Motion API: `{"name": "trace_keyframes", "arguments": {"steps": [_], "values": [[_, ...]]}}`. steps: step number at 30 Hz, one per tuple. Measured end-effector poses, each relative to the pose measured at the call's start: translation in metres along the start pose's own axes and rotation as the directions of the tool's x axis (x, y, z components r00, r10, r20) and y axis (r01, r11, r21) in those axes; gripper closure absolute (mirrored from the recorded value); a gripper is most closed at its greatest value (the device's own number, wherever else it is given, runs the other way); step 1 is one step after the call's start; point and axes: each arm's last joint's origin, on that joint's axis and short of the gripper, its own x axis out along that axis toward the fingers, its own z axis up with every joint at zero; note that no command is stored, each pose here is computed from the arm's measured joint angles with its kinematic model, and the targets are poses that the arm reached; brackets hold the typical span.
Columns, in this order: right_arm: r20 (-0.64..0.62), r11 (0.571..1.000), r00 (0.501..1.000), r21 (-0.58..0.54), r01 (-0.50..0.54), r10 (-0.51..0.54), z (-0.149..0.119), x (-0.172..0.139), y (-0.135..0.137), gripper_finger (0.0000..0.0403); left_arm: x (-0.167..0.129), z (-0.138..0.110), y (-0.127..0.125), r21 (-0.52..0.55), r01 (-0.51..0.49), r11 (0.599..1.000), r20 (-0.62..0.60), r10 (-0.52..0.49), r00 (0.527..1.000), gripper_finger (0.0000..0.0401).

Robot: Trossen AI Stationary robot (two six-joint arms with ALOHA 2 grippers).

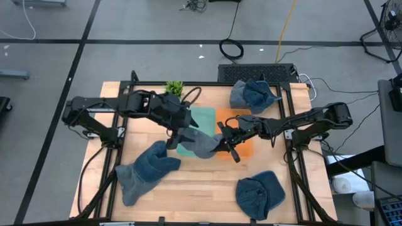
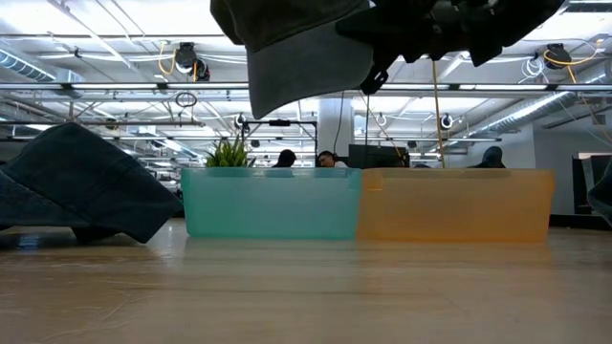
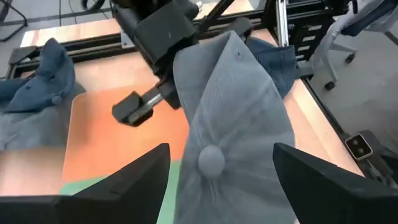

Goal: Pick & Place hat
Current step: Put the middle left gray cap into the green bin

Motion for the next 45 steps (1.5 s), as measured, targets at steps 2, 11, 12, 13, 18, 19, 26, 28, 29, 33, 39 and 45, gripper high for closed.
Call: {"name": "trace_keyframes", "arguments": {"steps": [2,11,12,13,18,19,26,28,29,33,39,45], "values": [[0.002,1.0,1.0,-0.004,-0.001,0.001,0.0,0.0,0.0,0.0403,0.006,-0.002,0.0,-0.01,0.007,1.0,-0.029,-0.008,1.0,0.0116],[0.001,1.0,1.0,-0.009,0.0,0.0,0.0,0.0,0.0,0.0403,0.013,-0.004,0.001,-0.041,0.008,0.999,-0.044,-0.01,0.999,0.0132],[0.001,1.0,1.0,-0.011,0.0,0.0,0.0,0.0,0.0,0.0403,0.013,-0.004,0.001,-0.049,0.007,0.999,-0.045,-0.009,0.999,0.014],[0.002,1.0,1.0,-0.014,0.0,0.0,0.0,0.0,0.0,0.0403,0.013,-0.004,0.002,-0.059,0.005,0.998,-0.044,-0.008,0.999,0.0149],[0.002,1.0,1.0,-0.023,-0.001,0.001,0.0,0.0,0.0,0.0403,0.012,-0.004,0.003,-0.071,0.008,0.997,-0.043,-0.011,0.999,0.0203],[0.002,1.0,1.0,-0.023,0.0,0.0,0.0,0.0,0.0,0.0403,0.012,-0.004,0.003,-0.068,0.009,0.998,-0.042,-0.012,0.999,0.0214],[0.002,1.0,1.0,-0.023,-0.001,0.001,0.0,0.0,0.0,0.0403,0.012,-0.003,0.003,-0.063,0.01,0.998,-0.037,-0.012,0.999,0.0288],[0.002,1.0,1.0,-0.023,-0.001,0.001,0.0,0.0,0.0,0.0403,0.012,-0.003,0.003,-0.063,0.011,0.998,-0.038,-0.013,0.999,0.0306],[0.002,1.0,1.0,-0.023,0.0,0.0,0.0,0.0,0.0,0.0403,0.012,-0.003,0.003,-0.063,0.011,0.998,-0.037,-0.014,0.999,0.0315],[0.002,1.0,1.0,-0.027,0.001,-0.001,0.0,0.0,0.0,0.0403,0.012,0.0,0.002,-0.058,0.041,0.997,-0.003,-0.042,0.999,0.0362],[0.003,0.999,1.0,-0.039,0.004,-0.004,0.0,0.0,0.0,0.0399,0.012,0.001,0.002,-0.03,0.082,0.996,0.02,-0.082,0.996,0.038],[0.006,0.998,0.999,-0.034,0.052,-0.052,0.0,-0.001,-0.002,0.0355,0.01,0.001,0.007,-0.031,0.065,0.997,0.022,-0.065,0.998,0.038]]}}
